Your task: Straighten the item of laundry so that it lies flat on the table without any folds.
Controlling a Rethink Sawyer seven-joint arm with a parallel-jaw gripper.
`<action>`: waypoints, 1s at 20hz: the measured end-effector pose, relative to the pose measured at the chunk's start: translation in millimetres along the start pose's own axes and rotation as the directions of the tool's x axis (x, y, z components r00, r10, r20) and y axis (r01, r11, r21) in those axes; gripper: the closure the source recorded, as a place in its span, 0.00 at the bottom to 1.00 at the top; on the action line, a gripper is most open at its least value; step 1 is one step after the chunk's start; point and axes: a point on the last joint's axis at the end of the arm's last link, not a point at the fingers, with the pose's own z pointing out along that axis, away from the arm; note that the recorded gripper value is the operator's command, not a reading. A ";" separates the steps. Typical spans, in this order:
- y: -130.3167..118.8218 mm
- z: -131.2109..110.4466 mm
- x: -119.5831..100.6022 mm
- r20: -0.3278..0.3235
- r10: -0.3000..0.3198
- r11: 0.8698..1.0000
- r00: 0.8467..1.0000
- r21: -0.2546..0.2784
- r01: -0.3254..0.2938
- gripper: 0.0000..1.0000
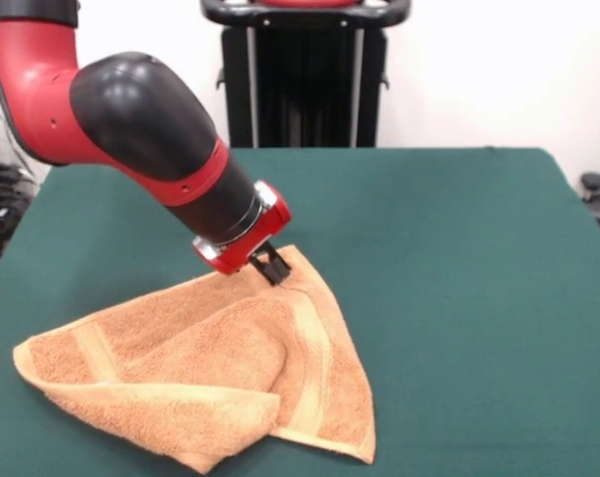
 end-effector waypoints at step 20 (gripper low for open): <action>75.2 42.2 48.6 -0.063 0.000 0.993 0.998 -0.117 -0.007 1.00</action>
